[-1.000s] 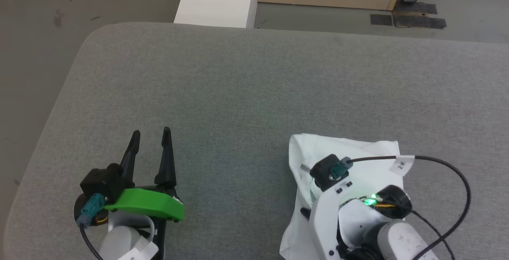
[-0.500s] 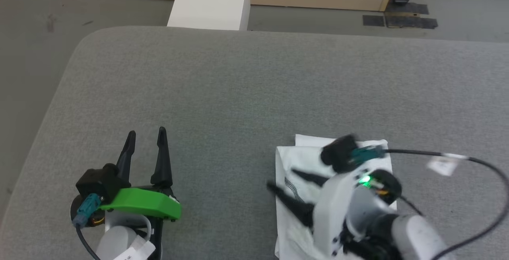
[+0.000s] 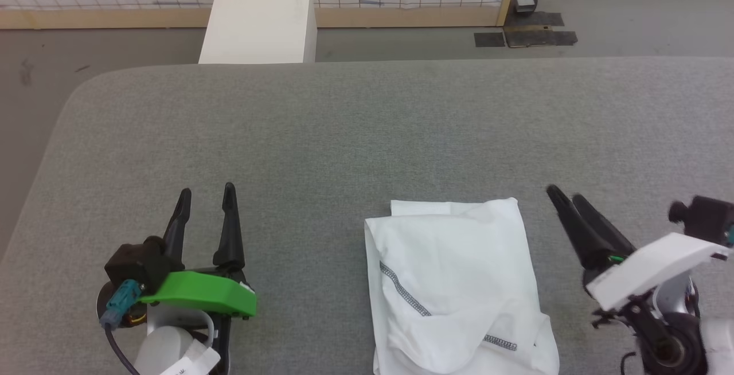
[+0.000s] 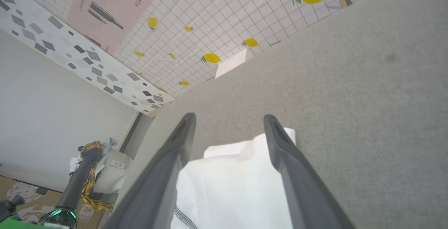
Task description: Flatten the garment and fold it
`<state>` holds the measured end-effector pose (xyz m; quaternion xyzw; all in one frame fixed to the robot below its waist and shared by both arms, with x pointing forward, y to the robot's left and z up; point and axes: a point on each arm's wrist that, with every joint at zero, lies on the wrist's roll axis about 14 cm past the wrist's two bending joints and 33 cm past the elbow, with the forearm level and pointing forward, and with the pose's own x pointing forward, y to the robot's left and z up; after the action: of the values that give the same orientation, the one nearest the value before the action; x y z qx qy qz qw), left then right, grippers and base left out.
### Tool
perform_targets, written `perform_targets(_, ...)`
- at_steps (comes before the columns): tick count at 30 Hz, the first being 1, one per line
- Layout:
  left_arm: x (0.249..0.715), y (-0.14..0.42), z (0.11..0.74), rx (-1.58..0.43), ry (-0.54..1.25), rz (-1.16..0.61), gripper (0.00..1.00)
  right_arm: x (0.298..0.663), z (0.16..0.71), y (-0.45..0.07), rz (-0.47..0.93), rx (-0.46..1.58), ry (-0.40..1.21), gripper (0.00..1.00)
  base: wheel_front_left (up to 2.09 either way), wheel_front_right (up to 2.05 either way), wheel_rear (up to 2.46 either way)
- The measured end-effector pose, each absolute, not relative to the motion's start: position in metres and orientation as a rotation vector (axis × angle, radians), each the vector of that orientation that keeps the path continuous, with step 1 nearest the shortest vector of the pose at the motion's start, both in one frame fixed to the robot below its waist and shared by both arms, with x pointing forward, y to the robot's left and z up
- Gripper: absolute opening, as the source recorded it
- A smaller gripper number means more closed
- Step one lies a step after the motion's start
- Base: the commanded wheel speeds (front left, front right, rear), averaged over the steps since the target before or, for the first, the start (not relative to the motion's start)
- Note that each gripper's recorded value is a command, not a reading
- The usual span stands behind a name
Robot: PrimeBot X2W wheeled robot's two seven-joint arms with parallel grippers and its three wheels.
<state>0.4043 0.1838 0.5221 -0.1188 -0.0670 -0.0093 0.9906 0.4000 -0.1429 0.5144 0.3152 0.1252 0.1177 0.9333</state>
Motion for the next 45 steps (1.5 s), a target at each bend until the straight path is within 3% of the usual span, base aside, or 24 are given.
perform_targets(5,0.407,0.180,0.522,-0.240,-0.134,-0.031,1.00,0.385,0.462,-0.165,0.155,0.849,0.456,1.00,0.00,0.00,0.00)
perform_targets(11,0.406,0.181,0.520,-0.239,-0.128,-0.030,1.00,0.361,0.409,-0.156,0.159,1.008,0.753,1.00,0.00,0.00,0.00)
perform_targets(17,0.405,0.186,0.516,-0.237,-0.118,-0.016,1.00,0.363,0.390,-0.151,0.165,1.022,0.889,1.00,0.00,0.00,0.00)
perform_targets(28,0.400,0.198,0.513,-0.233,-0.113,0.019,1.00,0.354,0.382,-0.104,0.338,0.964,1.105,1.00,0.00,0.00,0.00)
perform_targets(30,0.400,0.198,0.514,-0.234,-0.114,0.021,1.00,0.351,0.383,-0.097,0.369,0.941,1.129,0.33,0.00,0.00,0.00)
perform_targets(31,0.399,0.198,0.514,-0.234,-0.115,0.021,1.00,0.351,0.385,-0.095,0.379,0.933,1.129,0.06,0.00,0.00,0.00)
perform_targets(32,0.399,0.198,0.515,-0.234,-0.119,0.020,1.00,0.354,0.390,-0.094,0.386,0.896,1.102,0.00,0.00,0.00,0.00)
perform_targets(37,0.402,0.195,0.517,-0.236,-0.124,0.011,1.00,0.368,0.407,-0.105,0.367,0.771,0.997,0.00,0.00,0.00,0.00)
perform_targets(45,0.420,0.170,0.519,-0.239,-0.133,-0.063,1.00,0.387,0.435,-0.176,0.224,0.257,0.880,0.00,0.00,0.00,0.00)
